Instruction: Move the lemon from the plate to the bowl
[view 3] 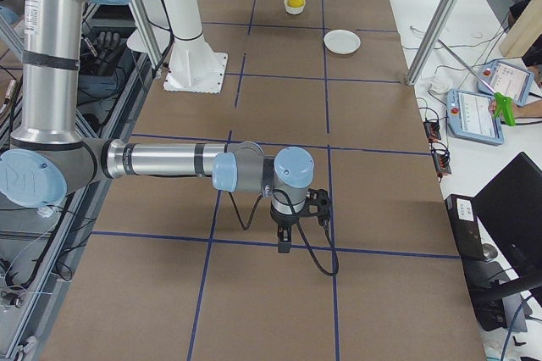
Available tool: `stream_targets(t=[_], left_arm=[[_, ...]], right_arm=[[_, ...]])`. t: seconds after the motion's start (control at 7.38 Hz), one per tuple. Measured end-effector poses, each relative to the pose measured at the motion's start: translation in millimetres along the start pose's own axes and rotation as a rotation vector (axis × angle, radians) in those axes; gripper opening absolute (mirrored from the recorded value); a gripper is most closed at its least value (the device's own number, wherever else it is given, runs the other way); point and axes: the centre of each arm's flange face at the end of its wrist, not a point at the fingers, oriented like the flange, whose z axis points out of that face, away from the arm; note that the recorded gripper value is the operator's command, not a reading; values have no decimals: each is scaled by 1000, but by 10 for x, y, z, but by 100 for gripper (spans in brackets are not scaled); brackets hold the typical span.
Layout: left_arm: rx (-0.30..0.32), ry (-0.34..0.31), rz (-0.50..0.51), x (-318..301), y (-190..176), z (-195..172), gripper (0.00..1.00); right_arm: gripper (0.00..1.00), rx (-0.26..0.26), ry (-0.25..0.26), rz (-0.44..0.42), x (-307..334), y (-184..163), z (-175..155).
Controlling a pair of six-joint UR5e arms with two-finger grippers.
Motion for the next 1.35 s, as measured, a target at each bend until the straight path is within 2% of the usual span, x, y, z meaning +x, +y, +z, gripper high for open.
stream_targets(t=[0.27, 0.54, 0.95, 1.35], left_arm=[[-36, -55, -30, -552, -47, -376, 100], [-72, -48, -134, -1015, 136, -526, 100], [-123, 0, -252, -1374, 421, -378, 100], [-144, 3, -282, -1482, 529, -290, 100]], right_arm=[[100, 0, 0, 0, 0, 0, 0], [100, 0, 0, 0, 0, 0, 0], [100, 0, 0, 0, 0, 0, 0], [100, 0, 0, 0, 0, 0, 0]])
